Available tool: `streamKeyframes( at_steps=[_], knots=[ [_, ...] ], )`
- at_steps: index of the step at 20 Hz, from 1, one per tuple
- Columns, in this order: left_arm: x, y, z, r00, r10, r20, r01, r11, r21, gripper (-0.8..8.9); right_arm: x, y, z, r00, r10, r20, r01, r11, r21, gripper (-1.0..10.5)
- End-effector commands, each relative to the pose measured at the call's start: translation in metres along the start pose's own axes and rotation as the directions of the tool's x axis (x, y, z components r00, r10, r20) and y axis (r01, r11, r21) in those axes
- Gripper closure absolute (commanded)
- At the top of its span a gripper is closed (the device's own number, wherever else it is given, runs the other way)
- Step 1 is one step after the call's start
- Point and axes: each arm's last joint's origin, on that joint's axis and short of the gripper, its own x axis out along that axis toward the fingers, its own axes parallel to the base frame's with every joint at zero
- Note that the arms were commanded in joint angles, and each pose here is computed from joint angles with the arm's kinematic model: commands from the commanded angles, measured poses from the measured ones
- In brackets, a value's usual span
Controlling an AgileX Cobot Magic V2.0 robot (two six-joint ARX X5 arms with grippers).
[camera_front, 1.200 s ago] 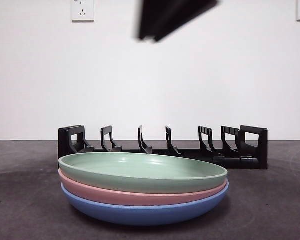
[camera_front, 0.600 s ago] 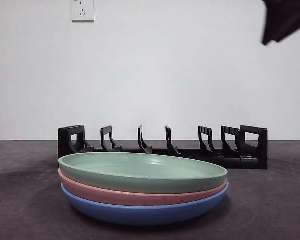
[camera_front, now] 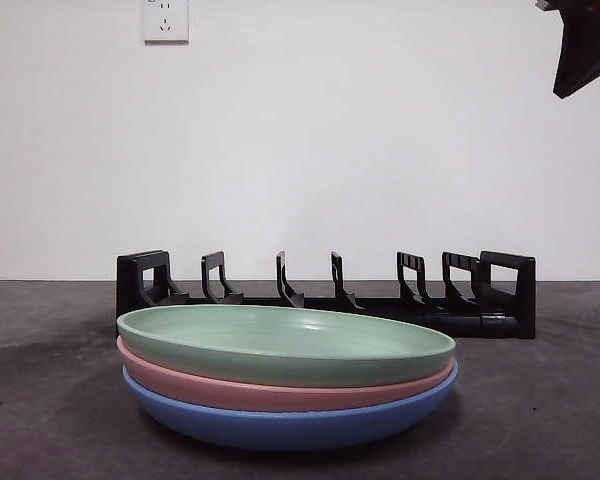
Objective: Place the plate
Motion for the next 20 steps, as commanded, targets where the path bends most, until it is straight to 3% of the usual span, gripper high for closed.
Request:
streamKeyframes(
  at_steps=[1, 2, 4, 6, 9, 13, 16, 19, 20],
  knots=[
    [-0.002, 0.0, 0.006, 1.0, 0.001, 0.029, -0.001, 1.0, 0.006, 8.06, 0.001, 0.0, 0.003, 1.0, 0.0, 0.012, 0.0, 1.0, -0.006, 9.3],
    [-0.006, 0.002, 0.007, 0.999, 0.013, 0.043, -0.015, 0.998, 0.053, 8.06, 0.001, 0.0, 0.003, 1.0, 0.0, 0.012, 0.0, 1.0, -0.006, 9.3],
    [-0.013, 0.005, -0.005, 0.998, 0.036, 0.054, -0.037, 0.999, 0.016, 8.06, 0.001, 0.0, 0.003, 1.0, 0.0, 0.012, 0.0, 1.0, -0.006, 9.3],
    [-0.014, 0.009, -0.045, 0.993, 0.109, 0.043, -0.108, 0.994, -0.033, 8.06, 0.001, 0.0, 0.003, 1.0, 0.0, 0.012, 0.0, 1.0, -0.006, 9.3],
    [-0.009, 0.019, -0.114, 0.962, 0.269, 0.042, -0.261, 0.956, -0.137, 8.06, 0.001, 0.0, 0.003, 1.0, 0.0, 0.011, 0.0, 1.0, -0.006, 9.3],
    [-0.005, 0.027, -0.163, 0.919, 0.394, 0.011, -0.385, 0.904, -0.185, 8.06, 0.001, 0.0, 0.003, 1.0, 0.0, 0.012, 0.0, 1.0, -0.006, 9.3],
    [0.0, 0.028, -0.189, 0.913, 0.407, 0.021, -0.396, 0.899, -0.187, 8.06, 0.001, 0.0, 0.003, 1.0, 0.0, 0.012, 0.0, 1.0, -0.006, 9.3],
    [0.0, 0.026, -0.187, 0.938, 0.344, 0.045, -0.337, 0.935, -0.11, 8.06, 0.001, 0.0, 0.003, 1.0, -0.001, 0.013, 0.001, 1.0, -0.006, 9.3],
    [0.0, 0.026, -0.185, 0.945, 0.321, 0.063, -0.31, 0.94, -0.139, 8.06, 0.001, 0.0, 0.003, 1.0, -0.001, 0.013, 0.001, 1.0, -0.006, 9.3]
  ],
)
